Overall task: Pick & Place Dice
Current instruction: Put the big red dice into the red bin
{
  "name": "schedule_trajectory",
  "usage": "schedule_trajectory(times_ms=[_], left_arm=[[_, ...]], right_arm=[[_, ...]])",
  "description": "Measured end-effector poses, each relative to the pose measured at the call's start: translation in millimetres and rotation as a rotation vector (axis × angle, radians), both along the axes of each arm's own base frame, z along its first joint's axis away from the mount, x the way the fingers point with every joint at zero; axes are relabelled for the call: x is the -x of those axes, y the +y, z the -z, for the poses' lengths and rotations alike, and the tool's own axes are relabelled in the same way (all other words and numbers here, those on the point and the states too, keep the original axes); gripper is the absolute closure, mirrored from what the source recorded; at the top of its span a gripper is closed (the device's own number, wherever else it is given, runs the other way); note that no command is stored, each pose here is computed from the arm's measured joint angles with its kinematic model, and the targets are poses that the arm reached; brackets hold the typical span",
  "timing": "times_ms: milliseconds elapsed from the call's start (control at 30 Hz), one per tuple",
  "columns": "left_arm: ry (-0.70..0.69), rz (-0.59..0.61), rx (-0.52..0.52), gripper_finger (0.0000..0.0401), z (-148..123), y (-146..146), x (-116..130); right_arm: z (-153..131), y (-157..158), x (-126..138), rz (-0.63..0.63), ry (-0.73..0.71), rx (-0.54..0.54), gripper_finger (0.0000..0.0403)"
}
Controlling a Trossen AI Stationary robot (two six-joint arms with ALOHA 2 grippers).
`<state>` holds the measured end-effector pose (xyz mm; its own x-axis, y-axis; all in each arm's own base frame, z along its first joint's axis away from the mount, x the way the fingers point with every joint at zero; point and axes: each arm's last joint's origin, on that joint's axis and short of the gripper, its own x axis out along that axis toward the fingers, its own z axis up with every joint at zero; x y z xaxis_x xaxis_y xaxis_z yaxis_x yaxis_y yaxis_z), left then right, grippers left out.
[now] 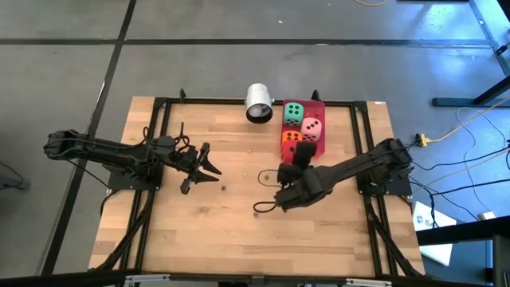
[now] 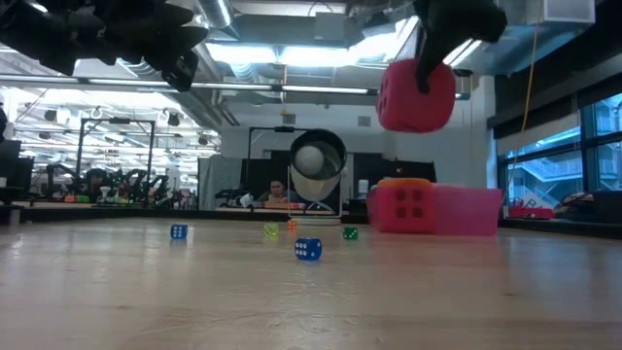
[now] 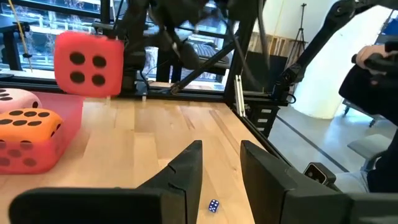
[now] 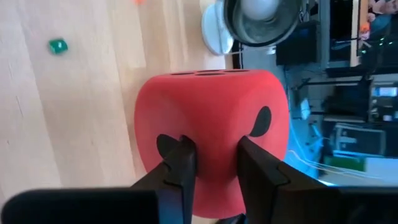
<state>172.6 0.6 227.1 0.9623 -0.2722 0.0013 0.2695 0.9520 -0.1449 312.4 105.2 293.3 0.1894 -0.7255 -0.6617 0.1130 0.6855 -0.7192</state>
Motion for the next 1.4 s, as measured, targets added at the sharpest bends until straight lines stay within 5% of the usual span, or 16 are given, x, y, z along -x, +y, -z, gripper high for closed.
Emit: schedule_trajectory(times_ms=[400,633,967,1400], left_arm=[[-0.001,0.000,-0.001,0.0299,0.0,0.0,0.0],[-0.001,0.000,-0.003,0.0299,-0.1,0.0,0.0],[-0.005,0.000,-0.001,0.0299,-0.6,0.0,0.0],[-0.005,-0.004,0.000,0.0299,-0.6,0.1,0.0]], right_arm=[[-23.9,-9.0,23.8,-0.028,-0.134,-0.093,0.0315],[-26.4,-12.8,30.9,-0.150,-0.307,-0.200,0.0315],[-27.4,-32.3,74.2,-0.180,-0.461,-0.279,0.0315],[5.7,-64.7,104.7,-0.055,-0.311,-0.222,0.0317]])
